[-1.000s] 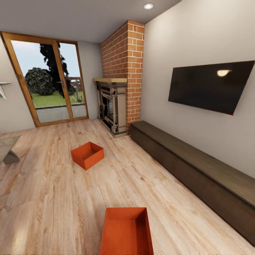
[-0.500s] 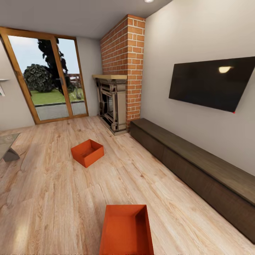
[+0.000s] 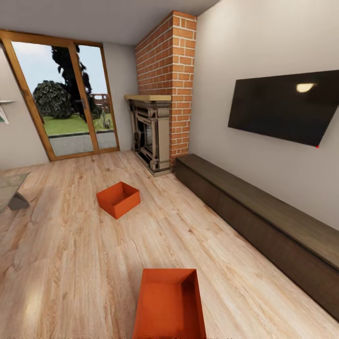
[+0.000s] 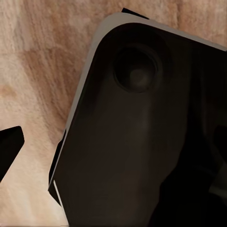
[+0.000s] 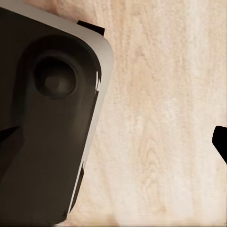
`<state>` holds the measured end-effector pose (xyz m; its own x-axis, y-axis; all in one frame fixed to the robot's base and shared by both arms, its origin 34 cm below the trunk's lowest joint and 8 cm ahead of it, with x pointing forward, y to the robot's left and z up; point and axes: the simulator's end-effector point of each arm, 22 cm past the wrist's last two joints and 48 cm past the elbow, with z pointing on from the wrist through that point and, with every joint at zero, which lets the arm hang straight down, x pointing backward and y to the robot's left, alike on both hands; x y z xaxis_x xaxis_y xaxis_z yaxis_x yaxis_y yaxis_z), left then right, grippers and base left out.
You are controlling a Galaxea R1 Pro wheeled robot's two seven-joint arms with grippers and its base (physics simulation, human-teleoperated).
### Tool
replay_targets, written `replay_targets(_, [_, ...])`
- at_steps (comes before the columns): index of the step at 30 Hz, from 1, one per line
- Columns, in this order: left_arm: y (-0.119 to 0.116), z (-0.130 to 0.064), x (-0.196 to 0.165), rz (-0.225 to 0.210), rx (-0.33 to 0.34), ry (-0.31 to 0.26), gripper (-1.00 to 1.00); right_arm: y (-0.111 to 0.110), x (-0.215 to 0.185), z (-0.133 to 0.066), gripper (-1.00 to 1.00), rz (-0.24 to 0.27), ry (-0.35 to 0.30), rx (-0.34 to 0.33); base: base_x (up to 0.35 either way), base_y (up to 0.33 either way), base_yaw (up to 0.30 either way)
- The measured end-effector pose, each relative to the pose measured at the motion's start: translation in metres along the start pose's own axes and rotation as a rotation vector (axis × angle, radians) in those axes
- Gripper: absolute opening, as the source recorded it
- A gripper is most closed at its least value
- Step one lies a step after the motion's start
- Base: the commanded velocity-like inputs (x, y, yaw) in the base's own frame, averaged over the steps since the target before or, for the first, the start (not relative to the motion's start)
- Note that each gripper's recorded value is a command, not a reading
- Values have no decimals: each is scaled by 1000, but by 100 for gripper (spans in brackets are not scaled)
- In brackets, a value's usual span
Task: Move the two storage containers from the living room to the garage. In the garage, place one container on the floor and stack the other container on top of it (either order is fine).
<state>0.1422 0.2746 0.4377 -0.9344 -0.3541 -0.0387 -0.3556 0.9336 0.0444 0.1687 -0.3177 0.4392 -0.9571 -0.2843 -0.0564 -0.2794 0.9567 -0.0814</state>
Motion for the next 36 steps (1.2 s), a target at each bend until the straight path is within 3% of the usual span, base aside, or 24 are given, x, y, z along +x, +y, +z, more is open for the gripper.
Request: replay_targets(36, [8, -1, 21, 2, -20, 54, 100, 5, 24, -1, 100, -8, 66, -15, 0, 0, 29])
